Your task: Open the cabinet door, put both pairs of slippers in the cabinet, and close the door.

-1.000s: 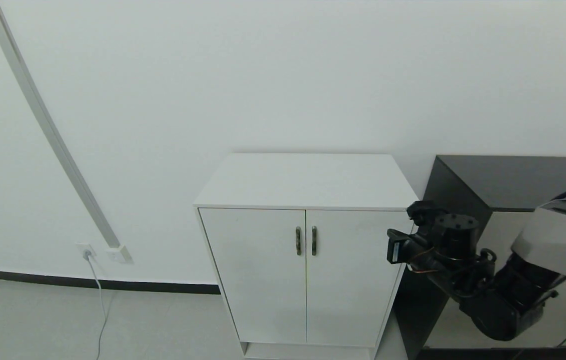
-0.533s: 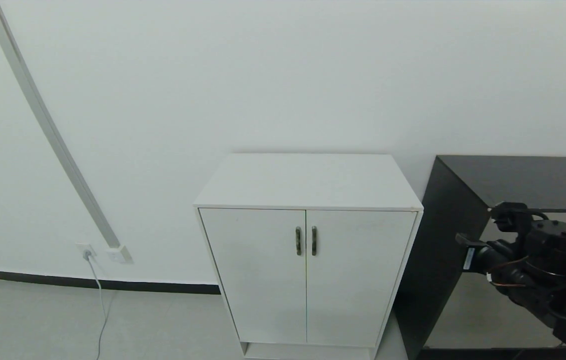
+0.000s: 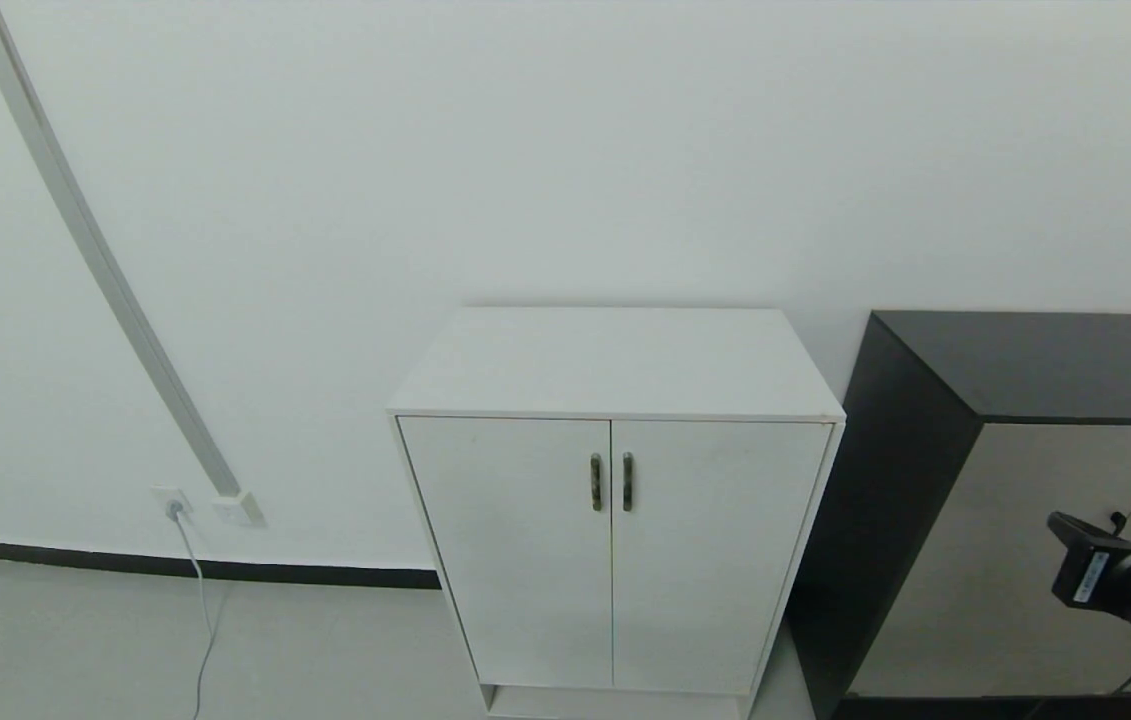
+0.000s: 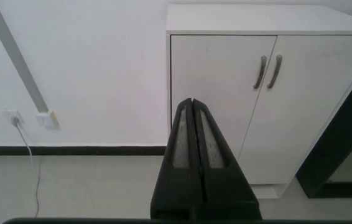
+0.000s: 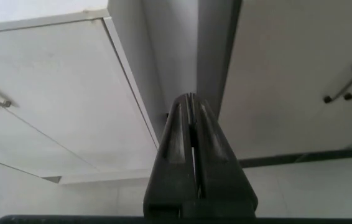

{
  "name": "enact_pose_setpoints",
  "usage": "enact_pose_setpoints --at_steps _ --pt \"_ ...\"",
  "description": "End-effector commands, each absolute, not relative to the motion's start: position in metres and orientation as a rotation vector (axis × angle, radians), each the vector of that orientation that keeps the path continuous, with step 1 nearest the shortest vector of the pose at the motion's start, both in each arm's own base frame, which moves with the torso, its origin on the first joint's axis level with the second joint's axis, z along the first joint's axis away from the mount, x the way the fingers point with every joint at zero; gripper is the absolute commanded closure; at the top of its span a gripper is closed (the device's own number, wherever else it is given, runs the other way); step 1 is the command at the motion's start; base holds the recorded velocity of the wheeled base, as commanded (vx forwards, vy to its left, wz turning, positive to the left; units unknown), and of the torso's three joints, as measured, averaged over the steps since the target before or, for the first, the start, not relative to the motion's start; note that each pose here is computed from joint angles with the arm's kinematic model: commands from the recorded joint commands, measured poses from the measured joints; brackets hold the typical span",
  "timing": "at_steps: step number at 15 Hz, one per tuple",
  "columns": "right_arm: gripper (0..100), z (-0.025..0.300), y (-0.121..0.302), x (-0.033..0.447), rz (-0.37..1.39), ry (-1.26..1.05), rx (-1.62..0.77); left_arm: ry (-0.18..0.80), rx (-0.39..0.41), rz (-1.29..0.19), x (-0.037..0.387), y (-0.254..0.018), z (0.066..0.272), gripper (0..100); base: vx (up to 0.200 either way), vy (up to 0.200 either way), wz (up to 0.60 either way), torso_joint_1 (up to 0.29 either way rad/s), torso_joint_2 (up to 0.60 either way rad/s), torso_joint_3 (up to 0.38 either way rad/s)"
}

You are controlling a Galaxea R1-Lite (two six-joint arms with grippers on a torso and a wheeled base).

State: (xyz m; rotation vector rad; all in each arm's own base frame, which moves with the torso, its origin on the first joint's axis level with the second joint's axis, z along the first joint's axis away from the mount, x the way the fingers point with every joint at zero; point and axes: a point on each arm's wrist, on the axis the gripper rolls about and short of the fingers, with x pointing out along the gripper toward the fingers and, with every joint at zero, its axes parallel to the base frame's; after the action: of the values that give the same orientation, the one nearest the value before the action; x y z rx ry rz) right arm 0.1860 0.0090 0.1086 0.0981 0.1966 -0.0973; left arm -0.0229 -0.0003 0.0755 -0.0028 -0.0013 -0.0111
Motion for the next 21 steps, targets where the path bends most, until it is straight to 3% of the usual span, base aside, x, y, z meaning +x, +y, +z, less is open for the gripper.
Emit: enact_pose_setpoints --at_steps 1,7,15,21 --pt "100 0.118 0.006 0.161 -0.101 0.148 0.106 0.000 -0.003 -0.011 -0.023 0.000 0.075 100 0.000 0.000 0.00 0.000 0.00 0.000" --pt "100 0.125 -0.004 0.106 -0.067 0.204 0.115 0.000 -0.003 -0.011 -0.023 0.000 0.075 100 0.000 0.000 0.00 0.000 0.00 0.000" --pt "100 0.099 0.001 0.022 0.018 0.258 0.122 0.000 -0.003 -0.011 -0.023 0.000 0.075 100 0.000 0.000 0.00 0.000 0.00 0.000" --pt "100 0.083 0.001 -0.006 0.138 0.219 0.079 0.000 -0.003 -0.011 -0.023 0.000 0.075 100 0.000 0.000 0.00 0.000 0.00 0.000"
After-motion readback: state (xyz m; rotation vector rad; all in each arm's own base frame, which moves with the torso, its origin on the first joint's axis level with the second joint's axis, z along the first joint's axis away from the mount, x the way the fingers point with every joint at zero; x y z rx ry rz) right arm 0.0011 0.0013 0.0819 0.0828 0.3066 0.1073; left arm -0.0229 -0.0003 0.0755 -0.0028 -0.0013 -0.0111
